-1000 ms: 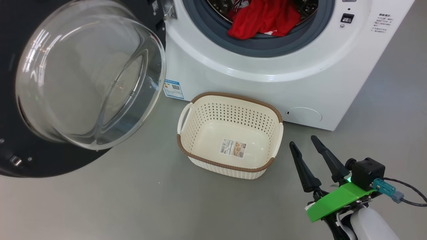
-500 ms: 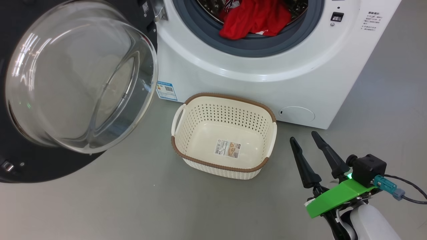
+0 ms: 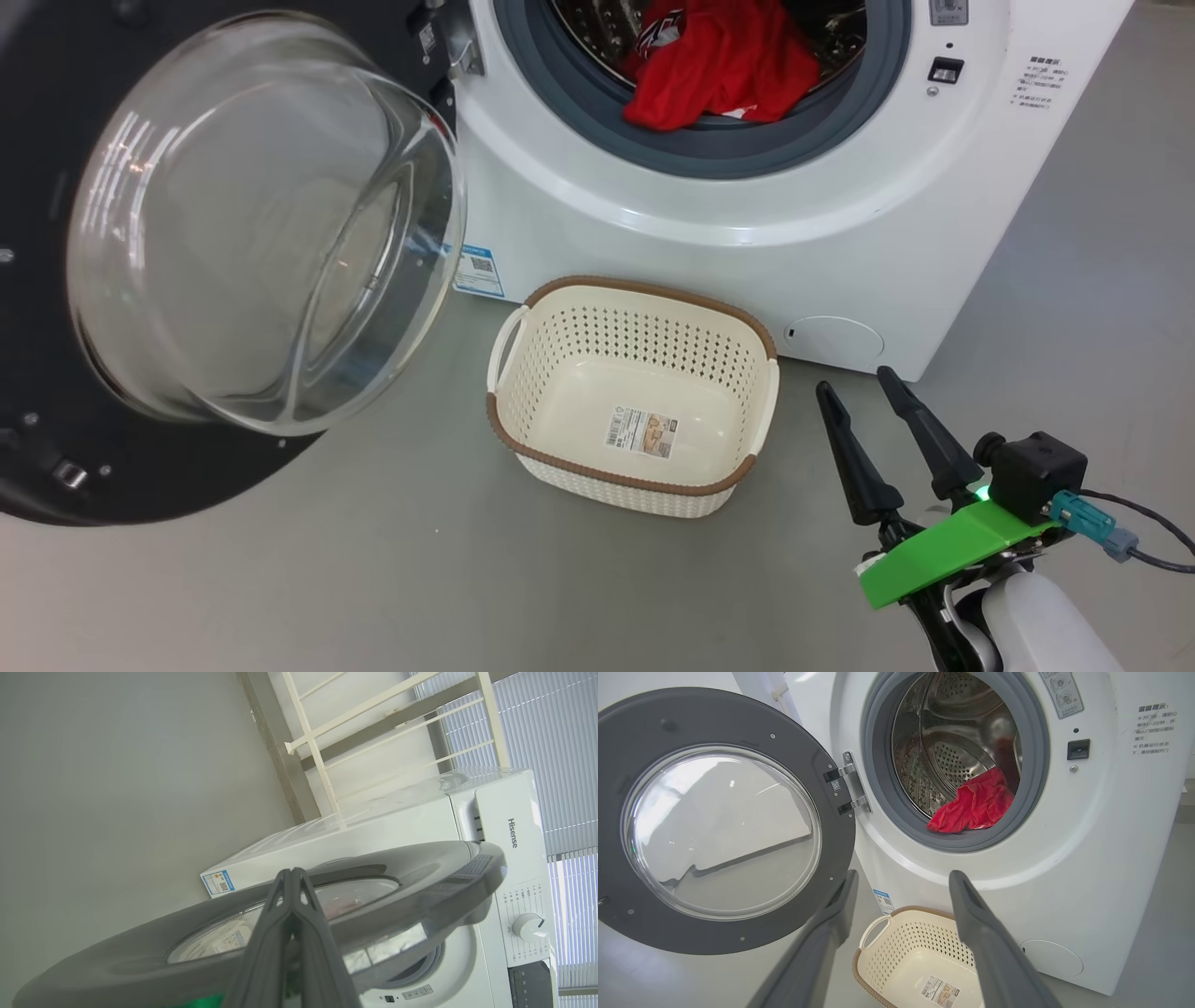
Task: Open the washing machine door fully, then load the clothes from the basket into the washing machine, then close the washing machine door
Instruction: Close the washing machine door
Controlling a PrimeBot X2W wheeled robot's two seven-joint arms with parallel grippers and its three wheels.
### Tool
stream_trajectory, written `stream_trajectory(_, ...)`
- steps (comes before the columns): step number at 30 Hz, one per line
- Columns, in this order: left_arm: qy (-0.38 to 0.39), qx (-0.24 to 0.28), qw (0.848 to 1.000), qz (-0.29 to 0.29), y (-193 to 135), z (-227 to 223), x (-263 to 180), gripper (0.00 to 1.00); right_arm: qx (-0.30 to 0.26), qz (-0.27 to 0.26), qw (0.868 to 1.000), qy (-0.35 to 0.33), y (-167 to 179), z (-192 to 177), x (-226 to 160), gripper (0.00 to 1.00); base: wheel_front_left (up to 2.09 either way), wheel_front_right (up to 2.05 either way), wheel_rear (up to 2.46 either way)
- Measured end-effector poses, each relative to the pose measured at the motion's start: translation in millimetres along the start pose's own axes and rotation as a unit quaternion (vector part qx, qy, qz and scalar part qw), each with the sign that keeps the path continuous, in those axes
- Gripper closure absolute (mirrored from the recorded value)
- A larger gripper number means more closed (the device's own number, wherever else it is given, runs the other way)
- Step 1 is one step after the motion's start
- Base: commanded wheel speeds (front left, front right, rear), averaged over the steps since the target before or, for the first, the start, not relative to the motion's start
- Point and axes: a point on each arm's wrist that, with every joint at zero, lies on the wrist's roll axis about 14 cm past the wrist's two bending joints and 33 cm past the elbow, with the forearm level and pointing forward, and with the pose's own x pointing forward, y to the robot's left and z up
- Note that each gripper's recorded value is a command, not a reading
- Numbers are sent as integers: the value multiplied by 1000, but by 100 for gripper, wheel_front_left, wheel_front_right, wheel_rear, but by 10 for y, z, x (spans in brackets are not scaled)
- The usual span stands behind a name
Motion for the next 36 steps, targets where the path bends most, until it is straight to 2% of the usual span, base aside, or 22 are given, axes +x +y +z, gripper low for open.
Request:
stream_trajectory(5,46,24,998,-30,-174,-217,-21,100,0,0,1000,-2,26,20,-35,0,0,0,0)
stream_trajectory(13,119,30,989,-81,-450,-698,-79,100,-4,0,1000,-9,63,94,-82,0,0,0,0)
stream_trajectory(28,185,46,972,-139,-859,-1340,-336,100,-5,0,1000,-10,103,115,-157,0,0,0,0)
stream_trajectory(36,184,48,970,-152,-930,-1426,-412,100,-4,-1,1000,-10,106,123,-177,0,0,0,0)
